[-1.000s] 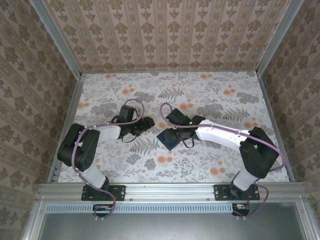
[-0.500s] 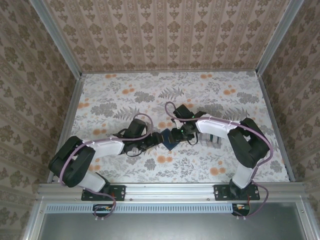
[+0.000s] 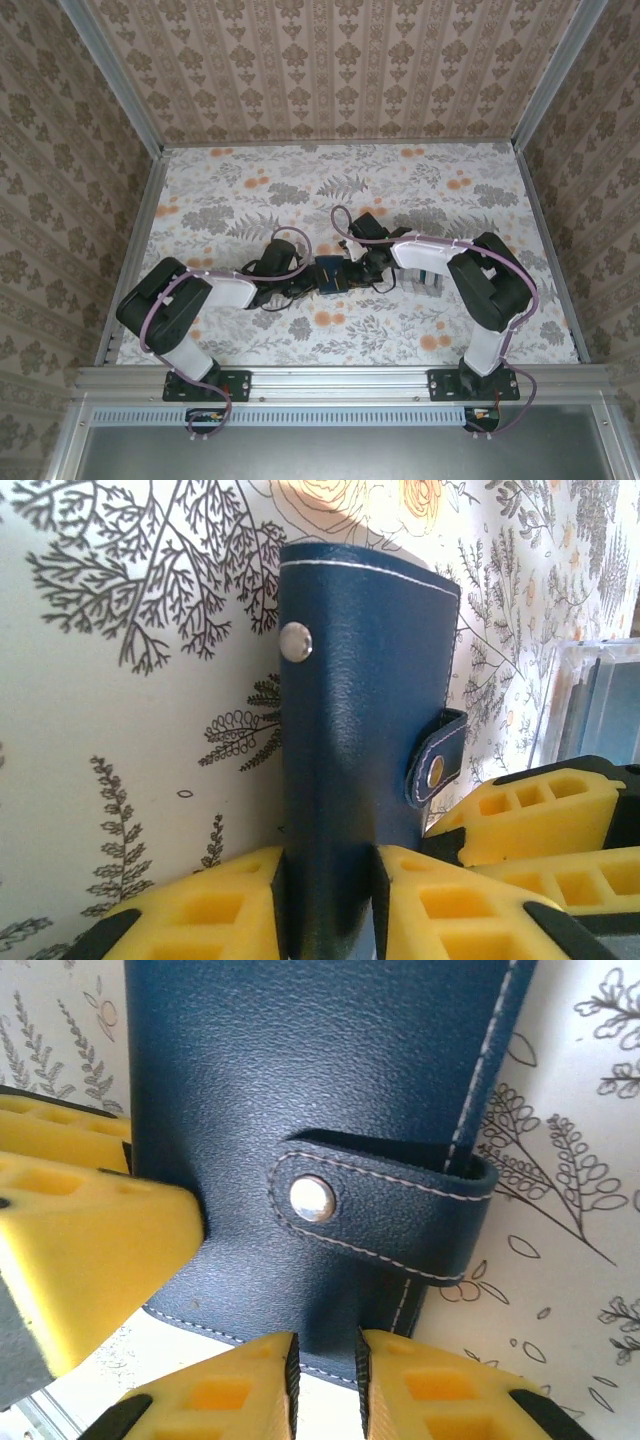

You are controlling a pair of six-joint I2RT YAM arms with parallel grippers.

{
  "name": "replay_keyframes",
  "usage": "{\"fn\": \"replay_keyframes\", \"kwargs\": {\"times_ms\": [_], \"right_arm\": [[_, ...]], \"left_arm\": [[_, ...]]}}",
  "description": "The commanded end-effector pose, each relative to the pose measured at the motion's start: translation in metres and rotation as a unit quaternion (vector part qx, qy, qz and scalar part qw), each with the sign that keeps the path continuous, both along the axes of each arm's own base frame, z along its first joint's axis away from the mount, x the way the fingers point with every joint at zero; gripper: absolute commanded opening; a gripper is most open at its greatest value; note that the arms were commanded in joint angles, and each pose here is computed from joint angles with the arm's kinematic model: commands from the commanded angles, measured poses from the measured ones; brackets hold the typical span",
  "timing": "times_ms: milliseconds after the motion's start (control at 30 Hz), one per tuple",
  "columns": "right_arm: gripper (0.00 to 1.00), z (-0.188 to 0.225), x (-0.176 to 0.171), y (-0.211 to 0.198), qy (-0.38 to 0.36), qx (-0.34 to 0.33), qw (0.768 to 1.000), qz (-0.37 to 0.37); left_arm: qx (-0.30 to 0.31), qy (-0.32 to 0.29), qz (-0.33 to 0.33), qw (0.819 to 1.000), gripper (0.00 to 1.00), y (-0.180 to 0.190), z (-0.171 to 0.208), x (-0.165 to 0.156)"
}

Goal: Put the credit cards into the card holder
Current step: Pick up the card holder from the center of the table, then open the button on the card holder.

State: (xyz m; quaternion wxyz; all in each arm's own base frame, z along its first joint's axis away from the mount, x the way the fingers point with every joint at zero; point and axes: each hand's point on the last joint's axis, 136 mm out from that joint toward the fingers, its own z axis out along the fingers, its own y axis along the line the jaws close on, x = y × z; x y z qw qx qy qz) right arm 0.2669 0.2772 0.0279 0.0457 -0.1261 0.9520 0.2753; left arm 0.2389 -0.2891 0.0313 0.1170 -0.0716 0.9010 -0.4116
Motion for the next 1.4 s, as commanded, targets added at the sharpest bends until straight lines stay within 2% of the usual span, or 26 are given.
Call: {"fn": "replay_keyframes", "kwargs": {"times_ms": [0, 67, 167, 300, 400, 567, 700, 800, 867, 1000, 1167, 1367], "right_arm": [[0.25, 0.002, -0.004, 0.007, 0.012, 0.026, 1.0, -0.003], [0.26, 0.003, -0.001, 0.006, 0.002, 0.028, 1.0, -0.009], [0.31, 0.009, 0.007, -0.005, -0.034, 0.006, 0.999, -0.033], [0.41, 0.037, 0.018, -0.019, -0.102, -0.006, 0.993, -0.063], [0.42, 0.054, 0.022, -0.017, -0.129, -0.007, 0.99, -0.064], [0.42, 0.056, 0.031, -0.004, -0.134, -0.006, 0.988, -0.073], [0.47, 0.04, 0.037, 0.001, -0.123, -0.035, 0.988, -0.087], [0.47, 0.032, 0.043, 0.001, -0.126, -0.055, 0.986, -0.094], [0.42, 0.026, 0.045, -0.006, -0.122, -0.077, 0.983, -0.111], [0.2, 0.021, 0.046, -0.023, -0.13, -0.113, 0.975, -0.137], [0.0, 0.027, 0.038, -0.036, -0.136, -0.109, 0.973, -0.15], [0.0, 0.033, 0.027, -0.038, -0.134, -0.086, 0.977, -0.145]], "left_arm": [[-0.026, -0.012, -0.024, 0.999, 0.2, -0.011, 0.012, -0.003], [-0.021, -0.021, -0.027, 0.999, 0.17, -0.009, 0.017, -0.003], [0.004, -0.039, -0.029, 0.999, 0.09, -0.002, 0.023, -0.003], [0.021, -0.059, -0.041, 0.997, 0.03, 0.001, 0.035, -0.004], [0.032, -0.067, -0.056, 0.996, 0.0, -0.002, 0.04, -0.004], [0.02, -0.08, -0.065, 0.994, 0.0, -0.009, 0.054, -0.004], [0.016, -0.082, -0.073, 0.994, 0.0, -0.014, 0.059, -0.004], [0.009, -0.087, -0.081, 0.993, 0.0, -0.019, 0.061, -0.007], [0.009, -0.083, -0.079, 0.993, 0.0, -0.02, 0.059, -0.007], [0.009, -0.089, -0.072, 0.993, 0.0, -0.018, 0.061, -0.006], [0.035, -0.079, -0.059, 0.995, 0.0, -0.009, 0.05, -0.003], [0.038, -0.064, -0.051, 0.996, 0.0, -0.005, 0.037, -0.004]]}}
